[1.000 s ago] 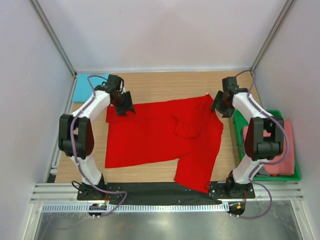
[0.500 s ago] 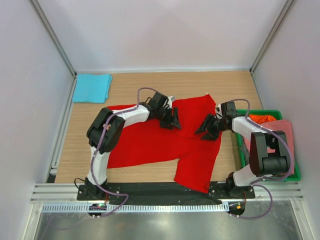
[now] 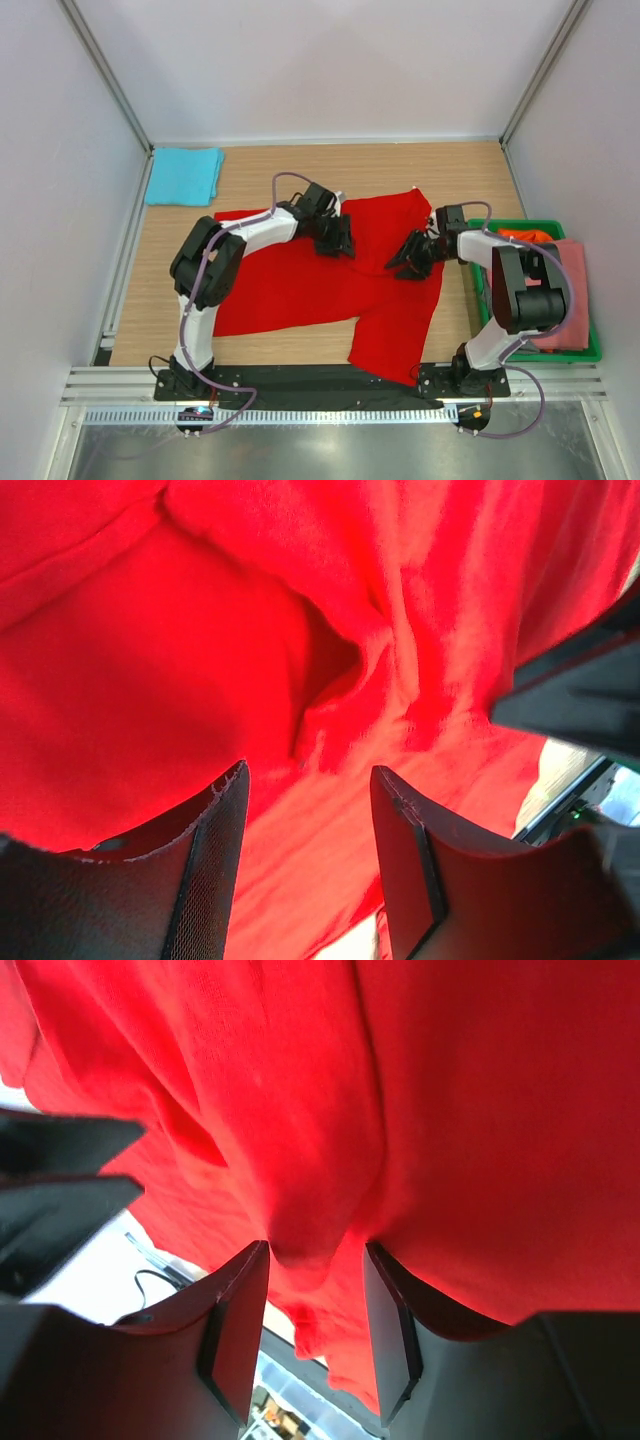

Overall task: Fold and stack the t-shirts
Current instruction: Fold the tshirt

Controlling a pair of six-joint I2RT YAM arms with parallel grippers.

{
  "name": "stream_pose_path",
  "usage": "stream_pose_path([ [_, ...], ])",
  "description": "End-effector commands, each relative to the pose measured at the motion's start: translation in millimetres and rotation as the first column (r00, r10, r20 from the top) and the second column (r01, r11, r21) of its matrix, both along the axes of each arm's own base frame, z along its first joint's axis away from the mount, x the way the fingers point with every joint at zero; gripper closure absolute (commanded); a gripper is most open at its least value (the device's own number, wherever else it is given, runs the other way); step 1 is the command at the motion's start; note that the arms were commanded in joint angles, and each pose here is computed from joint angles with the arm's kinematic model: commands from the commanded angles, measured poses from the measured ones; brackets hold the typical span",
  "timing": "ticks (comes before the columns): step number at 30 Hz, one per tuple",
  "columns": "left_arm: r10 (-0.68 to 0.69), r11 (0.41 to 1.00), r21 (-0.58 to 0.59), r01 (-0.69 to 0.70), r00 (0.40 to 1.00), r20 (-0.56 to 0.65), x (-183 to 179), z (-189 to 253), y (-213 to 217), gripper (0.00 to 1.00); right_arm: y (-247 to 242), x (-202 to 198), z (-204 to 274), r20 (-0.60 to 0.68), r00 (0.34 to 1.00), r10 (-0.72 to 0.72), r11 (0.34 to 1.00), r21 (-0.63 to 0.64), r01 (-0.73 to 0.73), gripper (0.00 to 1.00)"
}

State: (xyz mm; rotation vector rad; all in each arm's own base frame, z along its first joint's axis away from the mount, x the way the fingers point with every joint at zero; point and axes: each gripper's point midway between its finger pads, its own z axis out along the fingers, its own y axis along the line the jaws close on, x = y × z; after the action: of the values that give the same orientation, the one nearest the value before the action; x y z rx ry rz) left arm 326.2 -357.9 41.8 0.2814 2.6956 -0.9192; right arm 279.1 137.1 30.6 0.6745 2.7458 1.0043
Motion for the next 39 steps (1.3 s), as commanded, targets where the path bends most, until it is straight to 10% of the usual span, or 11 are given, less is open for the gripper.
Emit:
stream_pose_path([
  [1,-0.016,1.000,-0.019,0.018,0.994,0.109,7.5,49.0,0.2,0.47,13.5,43.0,26.7,0.111,0.994,-0.016,0.999,0.044,0.011,0.52],
  [7,-0.009,1.000,-0.010,0.010,0.995,0.103,10.8,56.5,7.6,0.47,67.6,110.0,79.7,0.240,0.971,-0.012,0.989,0.147,-0.024,0.47],
  [12,-0.021,0.996,-0.080,0.025,0.999,0.047,13.9,59.7,1.6,0.45,20.3,97.6,70.7,0.239,0.968,0.077,0.990,-0.131,-0.047,0.34],
  [22,-0.005,0.995,-0.100,0.002,1.000,-0.026,12.7,46.7,-2.7,0.51,26.3,81.6,51.1,0.115,0.993,-0.037,0.998,-0.041,0.042,0.47],
  [32,0.069,0.993,-0.088,-0.073,0.996,-0.049,11.6,39.5,24.1,0.55,43.7,97.1,46.7,-0.087,0.971,-0.224,0.896,-0.410,0.170,0.37],
  [39,0.077,0.993,-0.084,-0.078,0.997,-0.018,7.5,41.2,42.7,0.55,34.1,109.6,42.4,-0.076,0.930,-0.360,0.753,-0.611,0.242,0.54],
])
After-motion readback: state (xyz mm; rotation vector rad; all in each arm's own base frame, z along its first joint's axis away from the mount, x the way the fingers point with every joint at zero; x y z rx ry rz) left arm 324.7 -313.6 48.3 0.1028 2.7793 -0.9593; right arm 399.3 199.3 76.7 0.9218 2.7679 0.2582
